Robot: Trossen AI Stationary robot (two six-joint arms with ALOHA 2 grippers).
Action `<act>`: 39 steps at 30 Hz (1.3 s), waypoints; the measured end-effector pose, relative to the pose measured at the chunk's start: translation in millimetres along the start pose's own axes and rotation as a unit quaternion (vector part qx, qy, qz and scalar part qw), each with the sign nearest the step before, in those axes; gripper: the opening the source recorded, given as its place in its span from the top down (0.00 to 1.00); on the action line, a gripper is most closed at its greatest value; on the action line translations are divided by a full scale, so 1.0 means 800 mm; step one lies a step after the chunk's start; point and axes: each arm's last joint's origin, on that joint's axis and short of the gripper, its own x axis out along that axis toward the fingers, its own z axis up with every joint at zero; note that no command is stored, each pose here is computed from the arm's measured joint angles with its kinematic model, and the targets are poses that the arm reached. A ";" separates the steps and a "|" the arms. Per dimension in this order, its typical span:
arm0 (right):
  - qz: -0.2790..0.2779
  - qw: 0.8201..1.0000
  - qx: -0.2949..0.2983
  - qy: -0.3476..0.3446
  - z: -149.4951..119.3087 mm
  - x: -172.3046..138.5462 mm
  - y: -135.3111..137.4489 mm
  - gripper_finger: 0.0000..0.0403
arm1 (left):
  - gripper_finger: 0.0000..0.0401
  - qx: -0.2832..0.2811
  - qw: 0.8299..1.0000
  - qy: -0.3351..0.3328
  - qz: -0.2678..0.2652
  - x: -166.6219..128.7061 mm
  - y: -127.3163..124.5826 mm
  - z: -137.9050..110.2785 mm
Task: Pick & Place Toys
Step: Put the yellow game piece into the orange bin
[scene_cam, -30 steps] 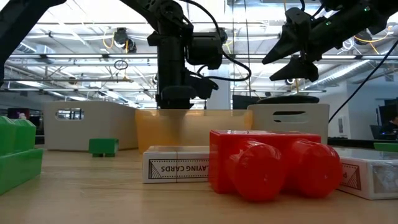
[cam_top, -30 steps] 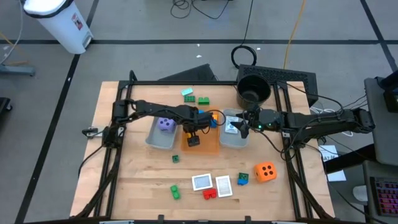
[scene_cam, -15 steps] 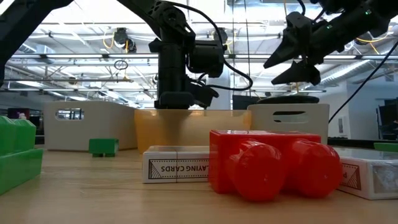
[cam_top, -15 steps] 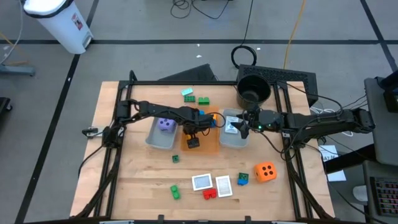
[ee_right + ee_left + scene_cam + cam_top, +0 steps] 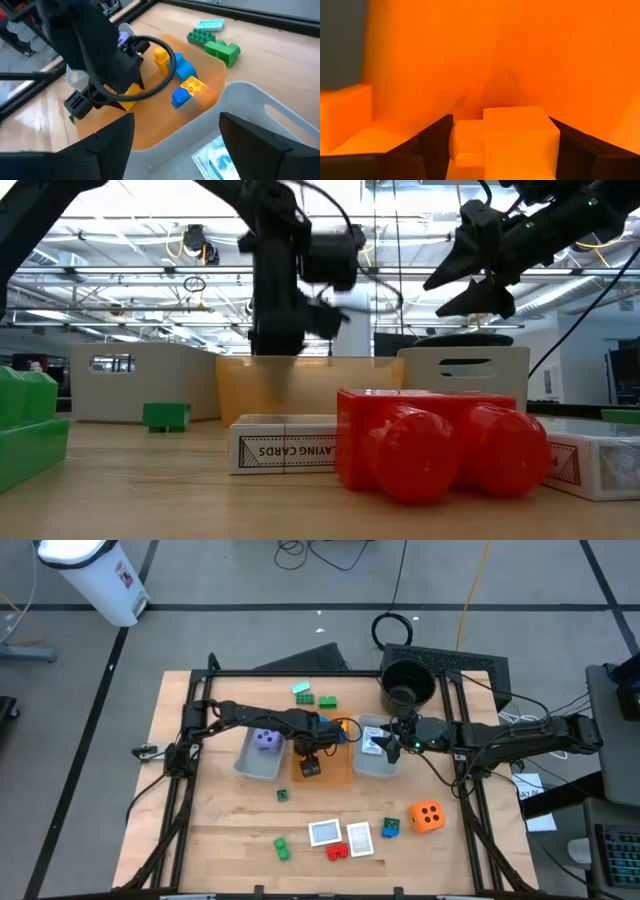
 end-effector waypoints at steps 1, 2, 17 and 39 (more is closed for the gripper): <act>0.005 1.000 0.003 -0.007 0.002 0.000 0.001 0.30 | 0.35 0.000 1.000 -0.007 0.000 -0.009 0.000 0.001; 0.014 1.000 0.007 -0.016 0.004 0.000 0.003 0.30 | 0.35 0.001 1.000 -0.015 0.002 -0.020 -0.001 0.001; 0.124 0.968 0.202 -0.083 0.032 0.008 0.016 0.30 | 0.35 0.120 0.941 -0.265 0.175 -0.204 -0.023 0.011; 0.252 0.928 0.244 -0.127 0.035 0.055 0.035 0.30 | 0.35 0.220 0.874 -0.389 0.190 -0.233 -0.062 0.031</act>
